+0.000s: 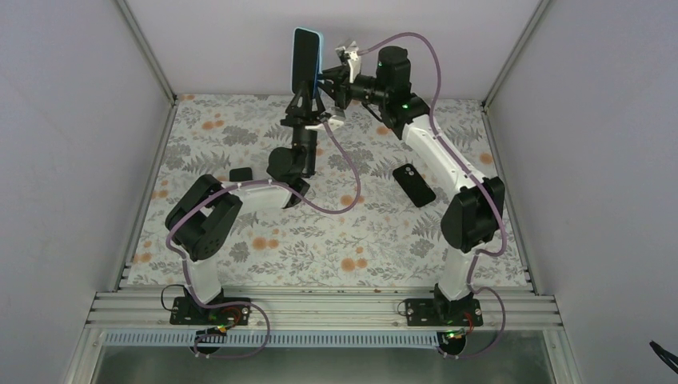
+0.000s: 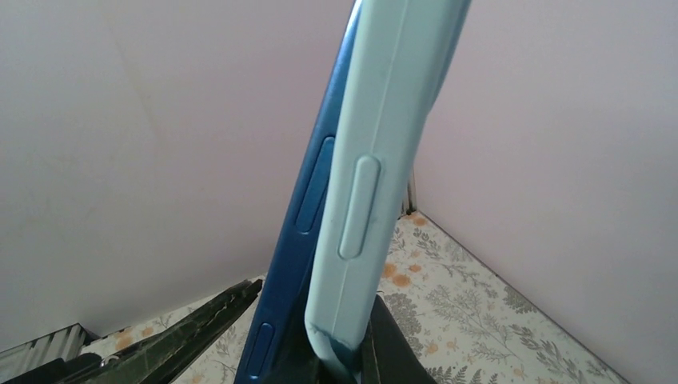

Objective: Take the phone out of the phone case
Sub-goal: Remove the phone case from the phone.

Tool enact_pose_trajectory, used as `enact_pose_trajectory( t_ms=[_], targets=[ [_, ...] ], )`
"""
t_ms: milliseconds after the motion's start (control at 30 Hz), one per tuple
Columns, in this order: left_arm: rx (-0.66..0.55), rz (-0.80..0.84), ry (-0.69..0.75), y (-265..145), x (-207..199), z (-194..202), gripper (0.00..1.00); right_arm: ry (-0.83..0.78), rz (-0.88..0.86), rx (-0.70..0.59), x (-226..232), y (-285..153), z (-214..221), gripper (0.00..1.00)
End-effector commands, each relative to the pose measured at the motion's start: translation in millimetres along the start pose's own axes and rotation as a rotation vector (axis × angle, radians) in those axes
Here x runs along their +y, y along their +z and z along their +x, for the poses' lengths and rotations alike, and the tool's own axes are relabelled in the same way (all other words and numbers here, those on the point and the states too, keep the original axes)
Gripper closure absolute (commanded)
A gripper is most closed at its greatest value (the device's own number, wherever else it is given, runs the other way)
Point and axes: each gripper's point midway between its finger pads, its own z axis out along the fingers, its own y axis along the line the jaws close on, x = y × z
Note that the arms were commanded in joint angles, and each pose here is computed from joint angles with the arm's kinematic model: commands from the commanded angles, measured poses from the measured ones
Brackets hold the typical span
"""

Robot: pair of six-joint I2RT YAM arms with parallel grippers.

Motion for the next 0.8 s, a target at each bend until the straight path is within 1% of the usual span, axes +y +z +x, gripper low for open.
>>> enact_pose_trajectory(
  t_ms=[0,200,333,433,467,600,767],
  targets=[
    [-0.022,-0.451,-0.169,8.5,129.9,-0.8,0.67,0.085,-0.255,0.139,49.5,-10.3,43.8,0.97],
    [0.000,-0.440,-0.148,6.8,126.8,10.1,0.76,0.050,-0.324,0.127,71.0,-24.9,28.6,0.97],
    [0.006,-0.451,-0.149,8.1,129.7,9.6,0.86,0.037,-0.353,0.141,79.4,-30.6,27.0,0.97],
    [0.005,-0.457,-0.167,8.5,133.2,6.8,0.96,0.016,-0.339,0.148,80.4,-34.0,27.3,0.97],
    [0.001,-0.453,-0.179,8.0,134.2,4.2,0.97,0.008,-0.326,0.151,79.1,-34.3,27.8,0.97],
    [-0.011,-0.395,-0.247,6.1,136.1,-5.2,0.98,-0.020,-0.184,0.170,56.7,-30.8,31.2,0.97],
    [0.007,-0.239,-0.338,9.3,129.6,-13.2,0.98,-0.055,0.058,0.205,14.9,-32.1,32.7,0.97]
  ],
)
